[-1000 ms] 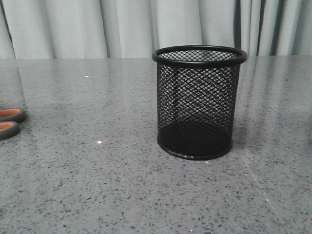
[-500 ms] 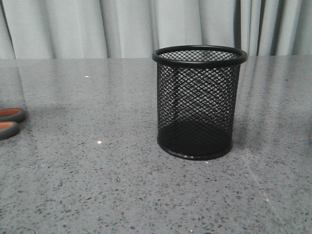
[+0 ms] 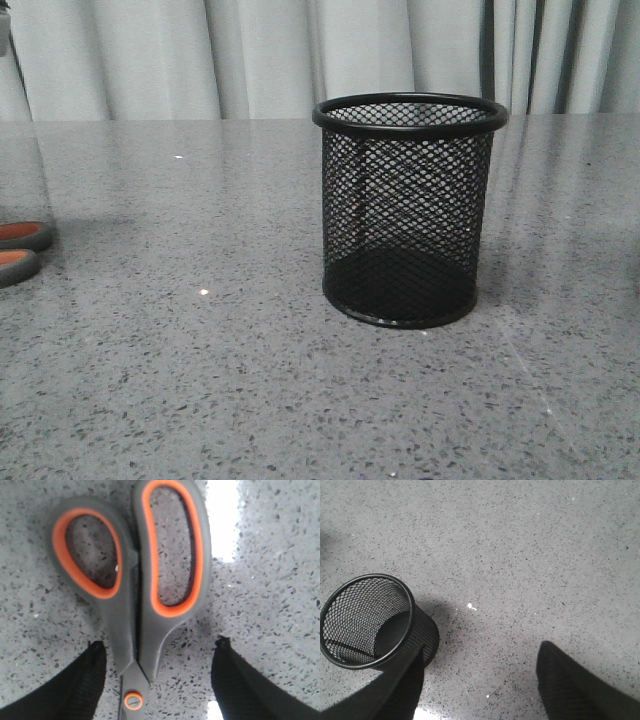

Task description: Put scissors into bucket

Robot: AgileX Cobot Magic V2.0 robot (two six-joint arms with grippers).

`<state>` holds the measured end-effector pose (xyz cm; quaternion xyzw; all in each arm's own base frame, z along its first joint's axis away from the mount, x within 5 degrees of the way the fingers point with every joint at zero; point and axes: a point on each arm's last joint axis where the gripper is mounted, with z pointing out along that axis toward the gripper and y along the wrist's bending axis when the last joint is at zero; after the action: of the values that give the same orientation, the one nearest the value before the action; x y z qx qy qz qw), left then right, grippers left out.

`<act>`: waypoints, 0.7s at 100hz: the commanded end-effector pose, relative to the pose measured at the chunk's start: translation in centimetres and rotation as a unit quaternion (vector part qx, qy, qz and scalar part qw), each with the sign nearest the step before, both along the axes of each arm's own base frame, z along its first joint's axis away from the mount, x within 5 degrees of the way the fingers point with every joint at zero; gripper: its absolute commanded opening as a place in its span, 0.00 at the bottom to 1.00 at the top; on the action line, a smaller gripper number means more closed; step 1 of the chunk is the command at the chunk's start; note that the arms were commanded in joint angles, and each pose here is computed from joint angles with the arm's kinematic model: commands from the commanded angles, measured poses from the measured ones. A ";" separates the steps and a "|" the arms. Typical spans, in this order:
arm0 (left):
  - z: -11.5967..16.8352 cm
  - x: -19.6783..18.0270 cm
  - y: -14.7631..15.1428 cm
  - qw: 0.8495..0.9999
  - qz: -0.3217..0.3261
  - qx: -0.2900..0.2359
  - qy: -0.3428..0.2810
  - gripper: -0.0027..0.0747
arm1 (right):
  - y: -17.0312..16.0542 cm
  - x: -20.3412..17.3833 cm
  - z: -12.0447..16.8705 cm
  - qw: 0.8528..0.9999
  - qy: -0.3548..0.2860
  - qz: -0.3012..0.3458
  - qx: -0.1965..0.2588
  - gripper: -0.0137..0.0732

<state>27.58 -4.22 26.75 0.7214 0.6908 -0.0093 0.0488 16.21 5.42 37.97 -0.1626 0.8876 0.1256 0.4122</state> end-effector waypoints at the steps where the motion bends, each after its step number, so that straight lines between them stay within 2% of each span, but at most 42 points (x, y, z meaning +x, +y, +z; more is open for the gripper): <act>1: 1.2 0.1 -0.3 1.000 -0.003 -0.010 -0.022 0.58 | 0.1 0.2 1.5 0.999 -0.048 -0.001 0.009 0.66; 24: 0.5 0.7 -0.4 1.000 -0.012 -0.009 -0.018 0.58 | 0.6 0.0 1.5 0.999 -0.051 0.017 0.004 0.66; 51: 0.6 1.4 -0.7 0.998 -0.018 -0.023 -0.053 0.58 | 0.6 0.0 1.5 0.999 -0.051 0.017 0.004 0.66; 70: 0.5 1.0 -0.6 0.999 -0.020 -0.022 -0.030 0.58 | 0.6 0.0 1.5 0.999 -0.051 0.017 0.004 0.66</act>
<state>28.86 -4.54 25.71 0.7332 0.6767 -0.0045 0.0667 16.00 6.00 37.96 -0.1835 0.8840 0.1288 0.4102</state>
